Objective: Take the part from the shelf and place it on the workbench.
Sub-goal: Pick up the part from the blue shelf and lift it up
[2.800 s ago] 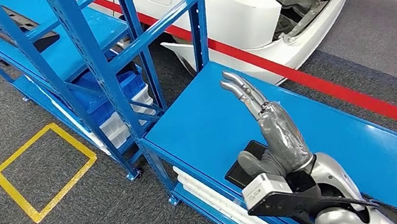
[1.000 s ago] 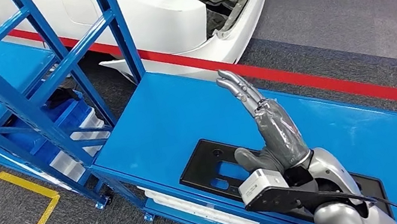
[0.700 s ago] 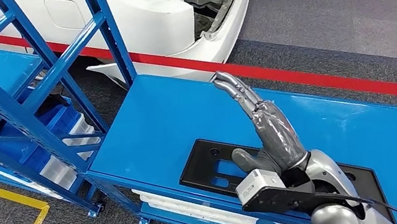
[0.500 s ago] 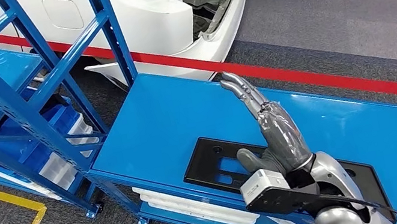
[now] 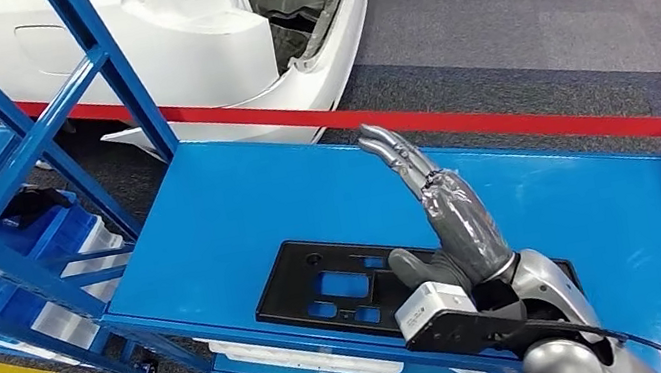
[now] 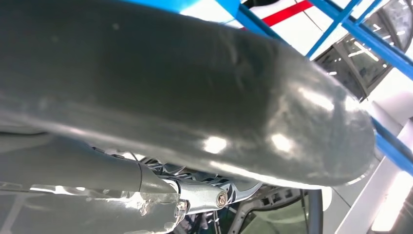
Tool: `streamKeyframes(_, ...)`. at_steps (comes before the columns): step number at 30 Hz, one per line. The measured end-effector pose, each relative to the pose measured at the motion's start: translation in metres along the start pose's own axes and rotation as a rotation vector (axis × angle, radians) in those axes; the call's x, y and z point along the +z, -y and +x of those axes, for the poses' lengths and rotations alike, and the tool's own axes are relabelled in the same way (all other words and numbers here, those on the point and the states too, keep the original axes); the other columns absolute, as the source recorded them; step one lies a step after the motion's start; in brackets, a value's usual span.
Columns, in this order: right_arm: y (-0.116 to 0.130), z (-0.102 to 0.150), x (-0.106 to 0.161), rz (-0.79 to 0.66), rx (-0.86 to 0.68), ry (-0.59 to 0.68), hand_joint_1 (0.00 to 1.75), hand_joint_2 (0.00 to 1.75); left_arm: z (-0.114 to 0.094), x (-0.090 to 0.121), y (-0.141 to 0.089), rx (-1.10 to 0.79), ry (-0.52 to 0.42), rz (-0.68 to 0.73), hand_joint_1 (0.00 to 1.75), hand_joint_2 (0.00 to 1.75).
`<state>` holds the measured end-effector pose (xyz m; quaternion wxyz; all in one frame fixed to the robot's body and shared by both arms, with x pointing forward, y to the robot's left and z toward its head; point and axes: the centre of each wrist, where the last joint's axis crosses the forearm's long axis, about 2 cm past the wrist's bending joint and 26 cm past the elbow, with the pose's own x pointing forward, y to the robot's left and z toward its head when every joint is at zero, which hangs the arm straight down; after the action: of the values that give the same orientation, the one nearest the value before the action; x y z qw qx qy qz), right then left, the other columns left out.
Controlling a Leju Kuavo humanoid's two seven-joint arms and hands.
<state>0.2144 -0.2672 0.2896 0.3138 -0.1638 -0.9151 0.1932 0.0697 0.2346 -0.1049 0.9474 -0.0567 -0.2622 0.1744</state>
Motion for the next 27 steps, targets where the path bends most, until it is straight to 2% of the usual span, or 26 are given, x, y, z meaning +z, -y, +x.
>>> streamKeyframes(27,0.0003,-0.0007,-0.0025,0.009,0.005,-0.007,0.00,0.00,0.0007,-0.0002,-0.0010,0.002,0.000,-0.003,0.00,0.00)
